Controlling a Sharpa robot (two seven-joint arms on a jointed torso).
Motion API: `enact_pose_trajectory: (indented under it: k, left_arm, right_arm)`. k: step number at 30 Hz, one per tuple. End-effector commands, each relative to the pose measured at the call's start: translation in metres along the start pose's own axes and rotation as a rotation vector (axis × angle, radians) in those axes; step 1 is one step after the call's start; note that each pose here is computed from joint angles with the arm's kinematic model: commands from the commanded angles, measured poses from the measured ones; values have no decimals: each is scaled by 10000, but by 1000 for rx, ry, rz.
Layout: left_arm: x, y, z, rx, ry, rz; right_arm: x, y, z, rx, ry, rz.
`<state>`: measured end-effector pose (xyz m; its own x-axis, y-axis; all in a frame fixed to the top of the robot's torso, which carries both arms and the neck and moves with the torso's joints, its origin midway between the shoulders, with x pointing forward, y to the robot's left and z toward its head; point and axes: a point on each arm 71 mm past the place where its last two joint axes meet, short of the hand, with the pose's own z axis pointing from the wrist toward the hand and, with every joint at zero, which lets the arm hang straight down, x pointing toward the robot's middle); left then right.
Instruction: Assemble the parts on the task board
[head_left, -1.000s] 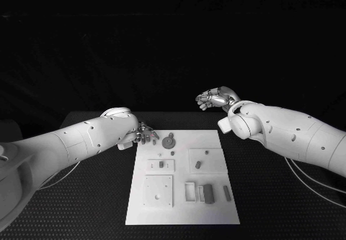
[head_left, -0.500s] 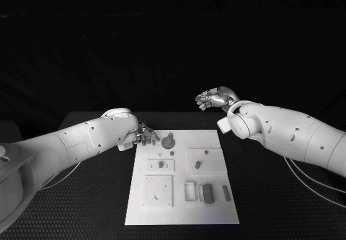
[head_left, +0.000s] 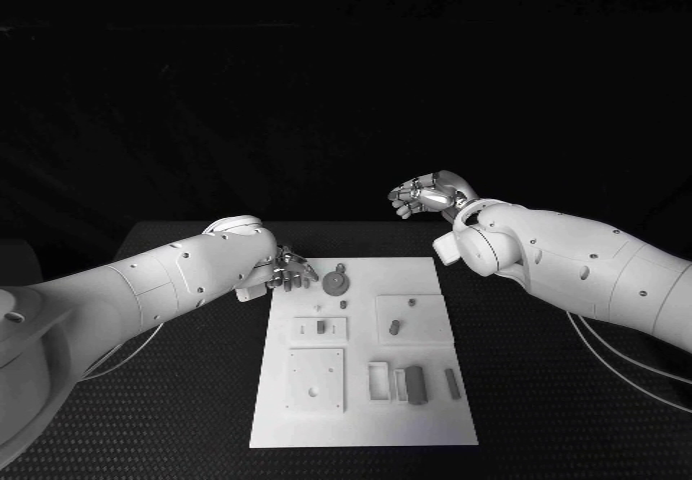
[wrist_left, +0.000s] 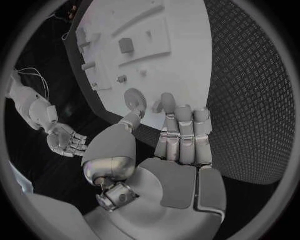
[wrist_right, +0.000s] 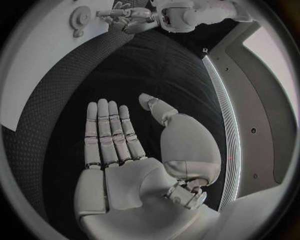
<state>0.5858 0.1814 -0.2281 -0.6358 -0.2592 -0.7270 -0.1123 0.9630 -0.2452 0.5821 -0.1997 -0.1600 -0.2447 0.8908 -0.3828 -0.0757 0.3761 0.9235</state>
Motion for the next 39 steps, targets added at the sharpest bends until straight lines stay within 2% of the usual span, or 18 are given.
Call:
enact_pose_trajectory:
  k: [1,25,39]
  left_arm:
    - [24,-32,5,18,19,-3]
    - [-5,-3,27,15,16,-37]
    - [14,-8,28,22,42,-46]
  right_arm:
    - [14,11,1,-9,9,-1]
    - [25,14,5,-9,13,0]
    - [30,15,6,-8,16,1]
